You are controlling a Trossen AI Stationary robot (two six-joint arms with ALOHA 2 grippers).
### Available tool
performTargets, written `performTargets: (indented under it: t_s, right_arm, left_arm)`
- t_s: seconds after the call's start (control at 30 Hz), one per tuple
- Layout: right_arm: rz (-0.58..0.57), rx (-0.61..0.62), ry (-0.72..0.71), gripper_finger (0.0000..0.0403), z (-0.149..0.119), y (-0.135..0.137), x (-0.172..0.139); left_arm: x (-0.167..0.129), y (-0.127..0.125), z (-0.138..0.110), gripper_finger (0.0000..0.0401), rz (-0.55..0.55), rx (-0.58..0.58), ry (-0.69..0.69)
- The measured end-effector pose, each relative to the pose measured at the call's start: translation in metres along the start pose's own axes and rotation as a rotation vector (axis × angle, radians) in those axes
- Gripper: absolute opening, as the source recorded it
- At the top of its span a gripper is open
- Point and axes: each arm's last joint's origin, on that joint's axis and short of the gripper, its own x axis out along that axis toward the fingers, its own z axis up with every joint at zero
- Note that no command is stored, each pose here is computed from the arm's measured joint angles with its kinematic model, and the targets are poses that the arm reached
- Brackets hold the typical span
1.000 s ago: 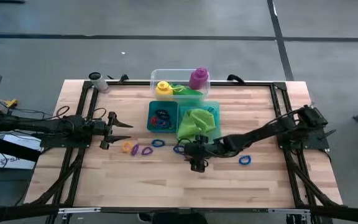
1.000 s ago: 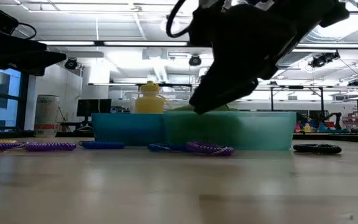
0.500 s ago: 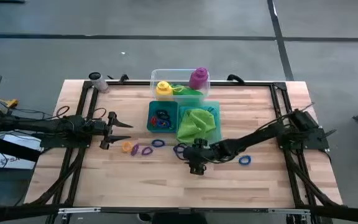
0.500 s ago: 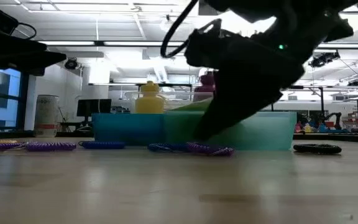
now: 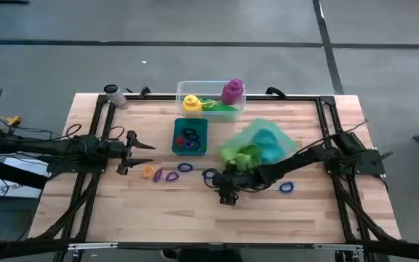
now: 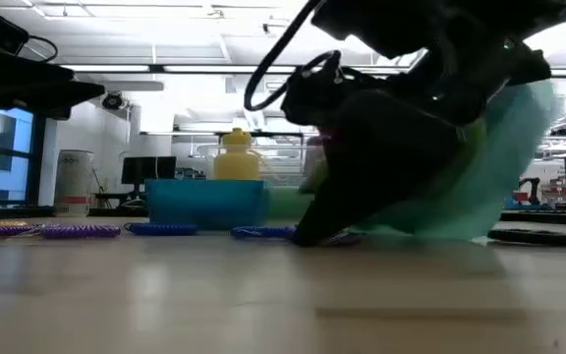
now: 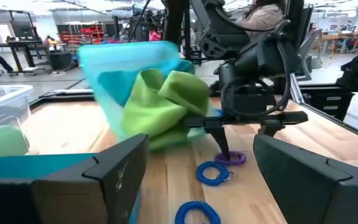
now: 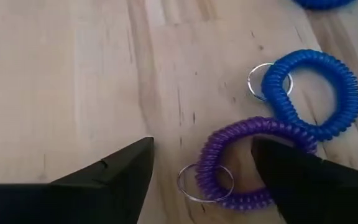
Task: Pick & Place Sports Items
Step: Put the right purple spring keychain into the blue bin
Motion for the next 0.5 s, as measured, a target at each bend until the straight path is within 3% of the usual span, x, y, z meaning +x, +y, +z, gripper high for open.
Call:
performTargets:
  t_s: [0.5]
  right_arm:
    - [-0.004,-0.004,0.008,0.0107,-0.0012,-0.0011,0.0009]
  left_arm:
    - [0.0000,0.0000,0.0000,0.0236,0.000,0.000,0.000]
